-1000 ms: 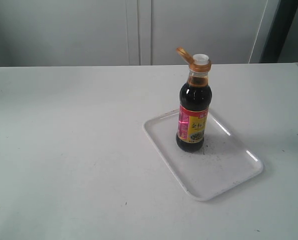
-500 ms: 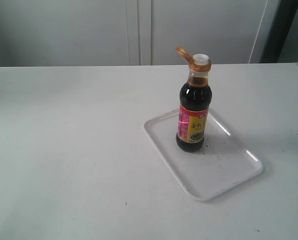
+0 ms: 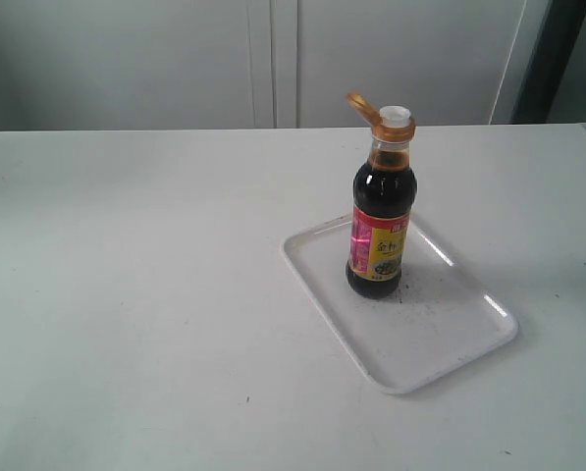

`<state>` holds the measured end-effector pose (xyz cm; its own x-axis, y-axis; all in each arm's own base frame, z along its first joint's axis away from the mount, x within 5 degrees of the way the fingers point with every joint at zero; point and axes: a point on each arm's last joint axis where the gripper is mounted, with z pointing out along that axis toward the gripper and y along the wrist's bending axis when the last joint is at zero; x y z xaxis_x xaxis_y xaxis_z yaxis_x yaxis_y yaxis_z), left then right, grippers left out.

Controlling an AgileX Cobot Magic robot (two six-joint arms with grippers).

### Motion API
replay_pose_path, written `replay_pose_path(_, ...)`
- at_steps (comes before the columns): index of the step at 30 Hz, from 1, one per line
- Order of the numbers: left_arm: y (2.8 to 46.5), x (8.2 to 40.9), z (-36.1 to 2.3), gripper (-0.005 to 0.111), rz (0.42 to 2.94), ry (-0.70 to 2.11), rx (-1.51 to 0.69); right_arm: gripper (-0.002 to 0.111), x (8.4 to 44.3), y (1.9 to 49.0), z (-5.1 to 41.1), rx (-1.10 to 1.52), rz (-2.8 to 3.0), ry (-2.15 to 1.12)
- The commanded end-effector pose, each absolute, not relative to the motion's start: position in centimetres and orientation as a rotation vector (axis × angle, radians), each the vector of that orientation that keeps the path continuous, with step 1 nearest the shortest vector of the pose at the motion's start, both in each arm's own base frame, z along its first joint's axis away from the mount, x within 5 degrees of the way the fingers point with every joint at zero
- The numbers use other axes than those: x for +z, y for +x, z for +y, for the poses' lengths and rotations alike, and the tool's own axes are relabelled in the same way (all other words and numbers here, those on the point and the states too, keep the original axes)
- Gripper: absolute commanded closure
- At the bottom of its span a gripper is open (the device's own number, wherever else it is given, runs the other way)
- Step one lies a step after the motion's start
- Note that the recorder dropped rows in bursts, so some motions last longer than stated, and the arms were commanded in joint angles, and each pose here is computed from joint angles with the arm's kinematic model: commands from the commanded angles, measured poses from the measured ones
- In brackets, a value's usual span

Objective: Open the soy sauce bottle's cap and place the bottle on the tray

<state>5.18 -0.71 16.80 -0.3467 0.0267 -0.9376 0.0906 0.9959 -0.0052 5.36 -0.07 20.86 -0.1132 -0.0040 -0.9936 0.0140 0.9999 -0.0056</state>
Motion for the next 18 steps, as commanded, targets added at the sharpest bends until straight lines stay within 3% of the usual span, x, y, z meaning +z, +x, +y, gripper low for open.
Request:
replay_pose_path(1, 5.2, 16.7, -0.7, 0.107, 1.920, 0.068, -0.077, 0.108, 19.4, 5.6, -0.1, -0.023, 1.694, 0.007)
replay_pose_path(18, 5.2, 16.7, -0.7, 0.107, 1.920, 0.068, -0.077, 0.108, 18.4, 5.4, -0.2, -0.039, 1.802, 0.001)
